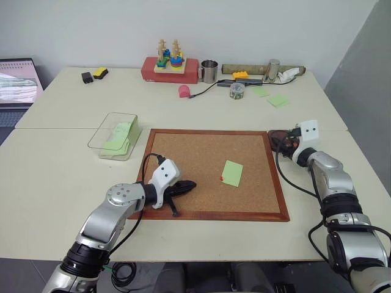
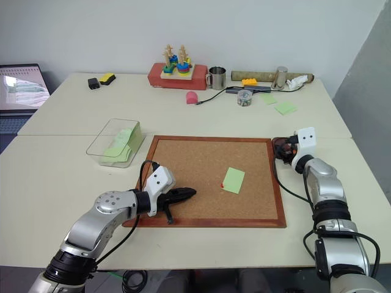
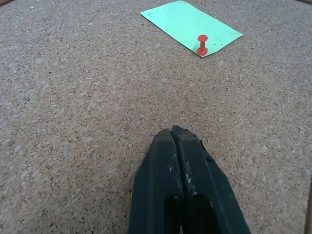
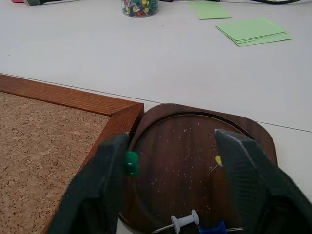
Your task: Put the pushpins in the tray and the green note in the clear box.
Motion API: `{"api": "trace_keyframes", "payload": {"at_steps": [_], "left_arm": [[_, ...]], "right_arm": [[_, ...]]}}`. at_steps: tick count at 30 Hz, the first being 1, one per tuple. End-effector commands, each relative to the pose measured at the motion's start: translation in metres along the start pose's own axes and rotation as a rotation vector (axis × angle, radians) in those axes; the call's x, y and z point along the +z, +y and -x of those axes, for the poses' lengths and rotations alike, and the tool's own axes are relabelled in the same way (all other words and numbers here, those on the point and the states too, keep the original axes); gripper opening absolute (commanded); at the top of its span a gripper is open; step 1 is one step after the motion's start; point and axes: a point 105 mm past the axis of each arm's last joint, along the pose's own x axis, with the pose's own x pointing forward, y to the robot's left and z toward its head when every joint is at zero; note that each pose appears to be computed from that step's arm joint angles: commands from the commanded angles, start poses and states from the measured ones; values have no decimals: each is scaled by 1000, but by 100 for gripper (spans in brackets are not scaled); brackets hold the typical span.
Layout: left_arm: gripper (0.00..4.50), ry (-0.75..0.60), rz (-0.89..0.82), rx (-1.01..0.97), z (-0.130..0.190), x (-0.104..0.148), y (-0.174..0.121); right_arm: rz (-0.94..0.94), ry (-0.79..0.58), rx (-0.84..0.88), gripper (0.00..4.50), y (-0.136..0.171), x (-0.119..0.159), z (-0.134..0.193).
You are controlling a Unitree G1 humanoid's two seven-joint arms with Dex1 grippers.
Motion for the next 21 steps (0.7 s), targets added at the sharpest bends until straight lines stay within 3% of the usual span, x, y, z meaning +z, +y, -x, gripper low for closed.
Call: {"api": "trace_keyframes", "payload": {"at_steps": [1,5,14,21], "left_arm": [[0,60,27,-11,-1,-15,-3],[0,59,26,-13,-1,-15,-4],[0,56,26,-16,-2,-14,-4],[0,54,23,-15,-3,-14,-5]], "right_arm": [[51,-73,0,384,-4,23,3],[81,-103,7,445,-2,29,4],[86,-178,0,445,-3,46,9],[31,-256,-106,445,-22,65,13]]}}
